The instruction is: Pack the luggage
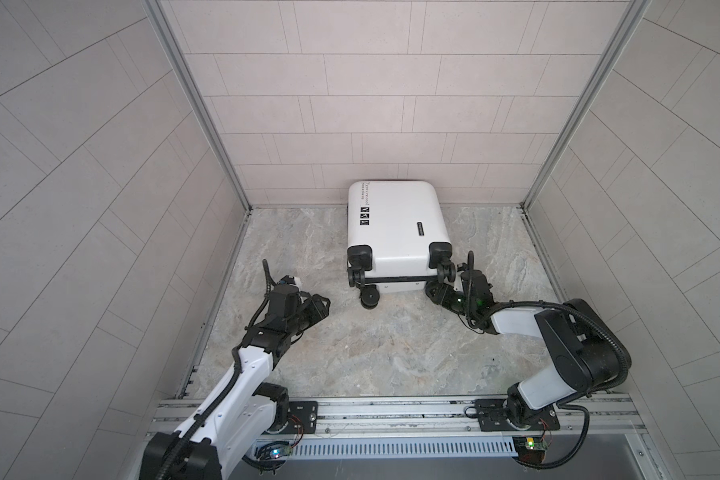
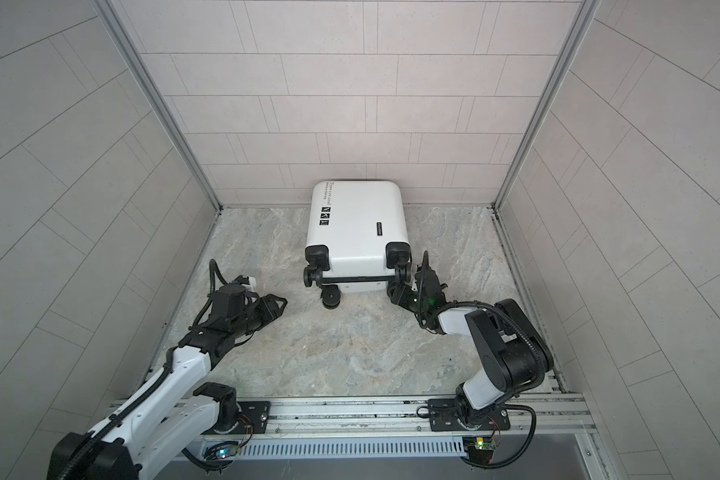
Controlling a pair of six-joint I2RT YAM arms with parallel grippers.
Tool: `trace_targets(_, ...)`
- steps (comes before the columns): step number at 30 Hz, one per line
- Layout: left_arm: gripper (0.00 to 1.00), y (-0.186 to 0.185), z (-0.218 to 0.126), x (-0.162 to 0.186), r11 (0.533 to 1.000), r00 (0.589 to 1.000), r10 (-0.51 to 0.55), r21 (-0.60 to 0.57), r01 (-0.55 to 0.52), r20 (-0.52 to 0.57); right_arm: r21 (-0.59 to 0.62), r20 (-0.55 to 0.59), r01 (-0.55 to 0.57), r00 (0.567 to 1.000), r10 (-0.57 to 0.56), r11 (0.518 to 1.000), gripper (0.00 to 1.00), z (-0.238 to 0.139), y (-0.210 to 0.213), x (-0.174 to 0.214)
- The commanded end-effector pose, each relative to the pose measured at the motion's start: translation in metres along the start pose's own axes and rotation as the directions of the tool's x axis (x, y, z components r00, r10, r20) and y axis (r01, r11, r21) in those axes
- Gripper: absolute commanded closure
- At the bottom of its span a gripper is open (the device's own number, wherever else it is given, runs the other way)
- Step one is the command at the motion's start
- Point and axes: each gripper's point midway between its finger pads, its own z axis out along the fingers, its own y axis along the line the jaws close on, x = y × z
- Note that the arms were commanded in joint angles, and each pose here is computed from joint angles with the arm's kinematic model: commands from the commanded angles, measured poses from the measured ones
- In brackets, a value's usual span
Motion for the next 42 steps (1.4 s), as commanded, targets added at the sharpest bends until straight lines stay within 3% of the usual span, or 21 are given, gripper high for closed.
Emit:
trace_targets(1,0.42,-0.013,-0.004,-0.01,1.0,1.0,-0.001,0.025,0.0,0.024,0.076,-0.058,-0.098,0.993,0.102,0.992,0.33,-0.003,-0.04,0.023)
trace_targets(5,0.42,-0.02,-0.003,-0.015,0.999,1.0,0.013,0.04,-0.014,0.025,0.079,-0.042,-0.134,0.99,0.138,0.988,0.26,-0.016,-0.053,0.021)
trace_targets(10,0.42,-0.032,-0.002,-0.028,0.997,0.998,0.049,0.06,-0.052,0.05,0.122,-0.01,-0.075,0.997,0.077,0.99,0.15,-0.042,-0.05,0.015)
trace_targets(17,0.42,-0.061,0.005,-0.064,0.988,0.985,0.093,0.111,-0.11,0.146,0.186,0.067,0.048,0.996,-0.061,0.981,0.13,-0.101,-0.03,-0.002)
trace_targets(24,0.41,-0.084,0.028,-0.093,0.985,0.985,0.08,0.142,-0.102,0.152,0.166,0.135,0.231,0.958,-0.255,0.959,0.1,-0.146,0.015,-0.014)
trace_targets(28,0.41,-0.083,0.047,-0.102,0.989,0.988,0.075,0.12,-0.092,0.138,0.186,0.076,0.317,0.939,-0.335,0.93,0.09,-0.145,0.037,-0.015)
trace_targets(33,0.44,-0.077,0.076,-0.1,0.993,0.995,0.066,0.089,-0.073,0.077,0.253,0.015,0.445,0.886,-0.464,0.859,0.08,-0.139,0.067,-0.025)
trace_targets(42,0.46,-0.078,0.11,-0.08,0.995,0.994,0.091,0.046,-0.089,-0.054,0.366,-0.128,0.521,0.849,-0.512,0.771,0.08,-0.114,0.065,-0.04)
